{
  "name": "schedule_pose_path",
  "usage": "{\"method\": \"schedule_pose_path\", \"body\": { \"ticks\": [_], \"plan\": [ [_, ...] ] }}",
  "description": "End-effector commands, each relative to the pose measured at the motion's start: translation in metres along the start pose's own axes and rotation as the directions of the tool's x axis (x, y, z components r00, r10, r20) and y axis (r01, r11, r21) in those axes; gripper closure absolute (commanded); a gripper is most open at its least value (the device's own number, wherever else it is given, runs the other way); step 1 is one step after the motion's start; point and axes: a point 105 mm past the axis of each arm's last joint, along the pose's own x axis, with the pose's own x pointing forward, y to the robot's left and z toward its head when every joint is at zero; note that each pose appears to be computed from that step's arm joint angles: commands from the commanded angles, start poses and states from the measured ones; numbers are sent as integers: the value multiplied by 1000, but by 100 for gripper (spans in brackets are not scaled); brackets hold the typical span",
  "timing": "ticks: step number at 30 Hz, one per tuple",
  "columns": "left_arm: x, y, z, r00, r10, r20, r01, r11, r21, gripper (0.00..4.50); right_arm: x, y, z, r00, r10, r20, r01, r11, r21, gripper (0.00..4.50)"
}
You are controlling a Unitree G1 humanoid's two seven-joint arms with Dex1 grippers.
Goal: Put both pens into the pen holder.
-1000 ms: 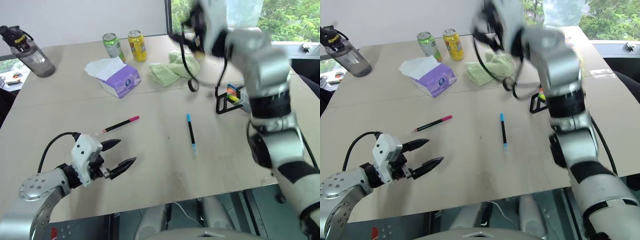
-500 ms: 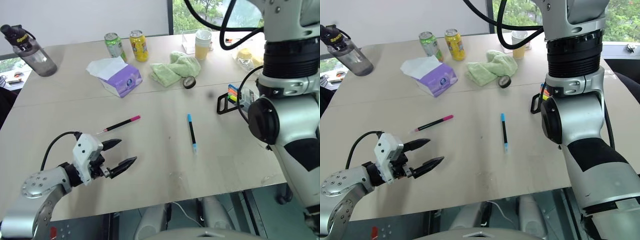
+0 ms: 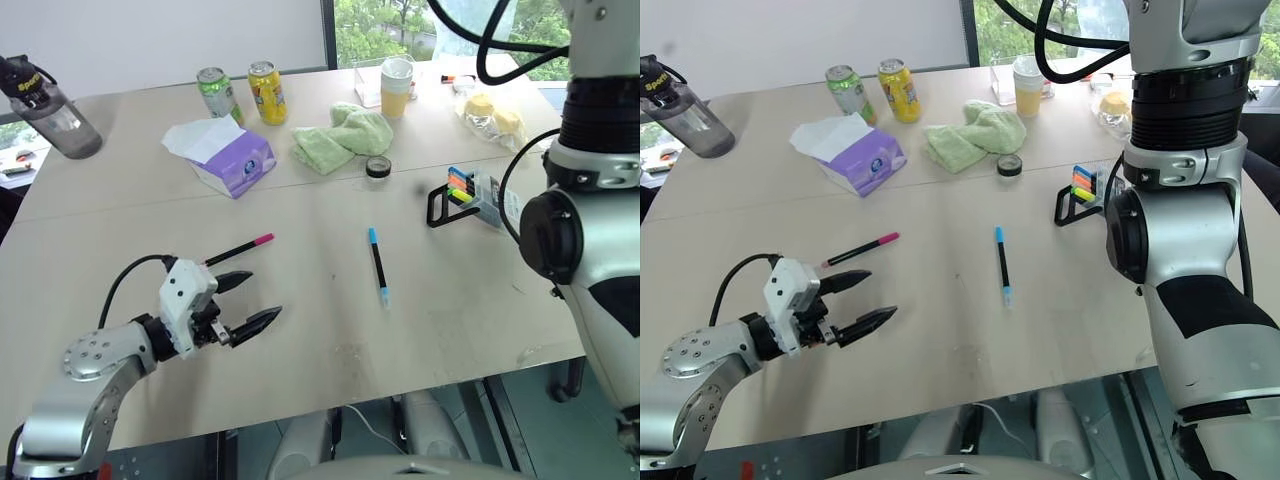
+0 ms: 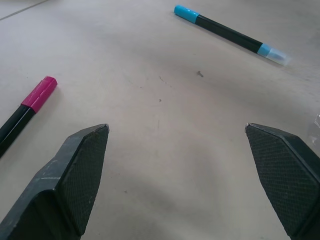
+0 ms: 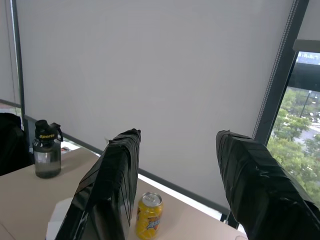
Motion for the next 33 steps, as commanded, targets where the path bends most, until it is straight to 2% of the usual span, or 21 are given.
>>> {"method": "schedule_pose_path", "body": {
  "ticks": [1, 4, 7, 9, 11, 13, 17, 23, 33],
  "plan": [
    [-5, 0, 6, 1000, 4, 13, -4, 999, 32, 0, -4, -1, 22, 998, -9, 65, 11, 1000, -24, 192],
    [-7, -1, 5, 1000, 12, 13, -13, 999, 29, 0, -3, 4, 14, 998, 15, 54, -19, 997, 73, 192],
    [-8, -3, 6, 1000, 13, 26, -13, 1000, 28, 0, -5, -1, -5, 995, -13, -94, 12, 1000, -17, 192],
    [-8, -4, 8, 999, 9, 49, -11, 999, 36, 0, -21, -13, -58, 966, -29, -258, 25, 1000, -20, 192],
    [-8, -4, 16, 996, 7, 90, -11, 999, 42, 0, -58, -11, -139, 880, -2, -476, -1, 1000, -8, 192],
    [-10, -5, 21, 993, 0, 118, -6, 999, 51, 0, -98, 11, -200, 775, 76, -627, -30, 996, 83, 192],
    [-13, -10, 23, 991, -21, 134, 13, 998, 59, 0, -147, 45, -254, 643, 164, -748, -18, 980, 200, 192],
    [-20, -13, 30, 986, -71, 152, 59, 995, 79, 0, -166, 83, -286, 560, 232, -795, -10, 962, 273, 192],
    [-28, -11, 32, 985, -91, 144, 81, 994, 77, 0, -151, 108, -291, 563, 274, -780, -47, 953, 300, 192]
  ]
}}
